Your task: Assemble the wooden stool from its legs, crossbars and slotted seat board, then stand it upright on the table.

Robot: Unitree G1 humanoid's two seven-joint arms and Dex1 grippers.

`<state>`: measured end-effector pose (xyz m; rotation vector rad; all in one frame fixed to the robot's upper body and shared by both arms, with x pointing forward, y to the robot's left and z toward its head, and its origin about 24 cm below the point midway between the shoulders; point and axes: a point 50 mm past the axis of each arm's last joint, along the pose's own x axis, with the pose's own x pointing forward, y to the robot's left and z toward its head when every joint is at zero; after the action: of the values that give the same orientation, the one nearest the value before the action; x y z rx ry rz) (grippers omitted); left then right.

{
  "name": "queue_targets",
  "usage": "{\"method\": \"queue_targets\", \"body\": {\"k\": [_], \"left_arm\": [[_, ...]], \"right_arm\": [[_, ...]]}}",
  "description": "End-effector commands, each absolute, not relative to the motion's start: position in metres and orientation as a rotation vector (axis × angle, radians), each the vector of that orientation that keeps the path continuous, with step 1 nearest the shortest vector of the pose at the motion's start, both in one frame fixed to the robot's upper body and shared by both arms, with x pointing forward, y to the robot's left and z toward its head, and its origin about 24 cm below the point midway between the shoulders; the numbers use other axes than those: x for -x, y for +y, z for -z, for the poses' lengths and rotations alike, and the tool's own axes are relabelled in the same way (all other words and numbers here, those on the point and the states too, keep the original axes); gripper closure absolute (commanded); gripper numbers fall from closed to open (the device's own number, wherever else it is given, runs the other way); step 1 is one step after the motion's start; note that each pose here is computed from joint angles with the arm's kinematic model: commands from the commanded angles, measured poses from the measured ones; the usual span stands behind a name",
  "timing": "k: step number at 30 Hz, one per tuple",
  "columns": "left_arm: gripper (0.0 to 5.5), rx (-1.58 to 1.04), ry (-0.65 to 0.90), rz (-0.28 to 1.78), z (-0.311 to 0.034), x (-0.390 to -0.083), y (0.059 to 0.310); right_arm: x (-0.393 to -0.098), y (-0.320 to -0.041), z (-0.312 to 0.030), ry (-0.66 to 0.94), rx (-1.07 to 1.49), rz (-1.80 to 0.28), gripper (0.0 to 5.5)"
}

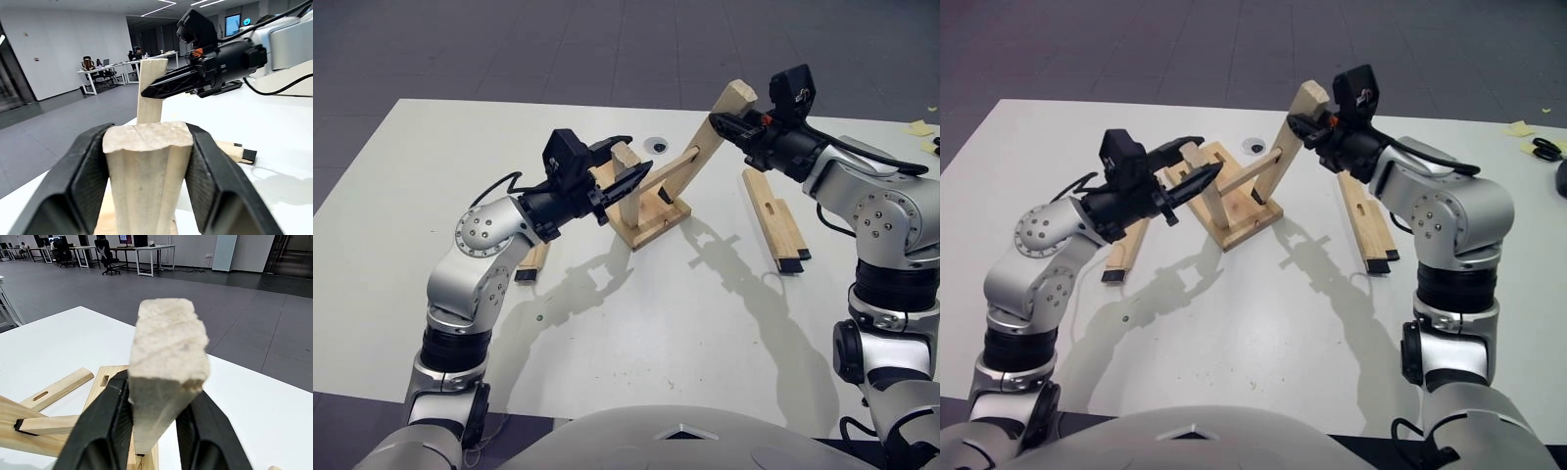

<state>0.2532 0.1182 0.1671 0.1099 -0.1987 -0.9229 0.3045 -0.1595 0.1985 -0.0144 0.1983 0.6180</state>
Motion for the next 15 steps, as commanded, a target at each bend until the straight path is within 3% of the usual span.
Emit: {"method": "queue_targets", "body": {"k": [1, 15], "left_arm": [[3.44, -0.084, -0.066, 0.943, -0.139, -0.249, 0.107], [3.45, -0.088, -0.060, 0.952, -0.139, -0.247, 0.109]], "right_arm": [[-0.292, -0.141, -0.157, 0.445, 0.031, -0.723, 4.45], [-0.303, -0.133, -0.141, 0.662, 0.039, -0.738, 4.45]]}}
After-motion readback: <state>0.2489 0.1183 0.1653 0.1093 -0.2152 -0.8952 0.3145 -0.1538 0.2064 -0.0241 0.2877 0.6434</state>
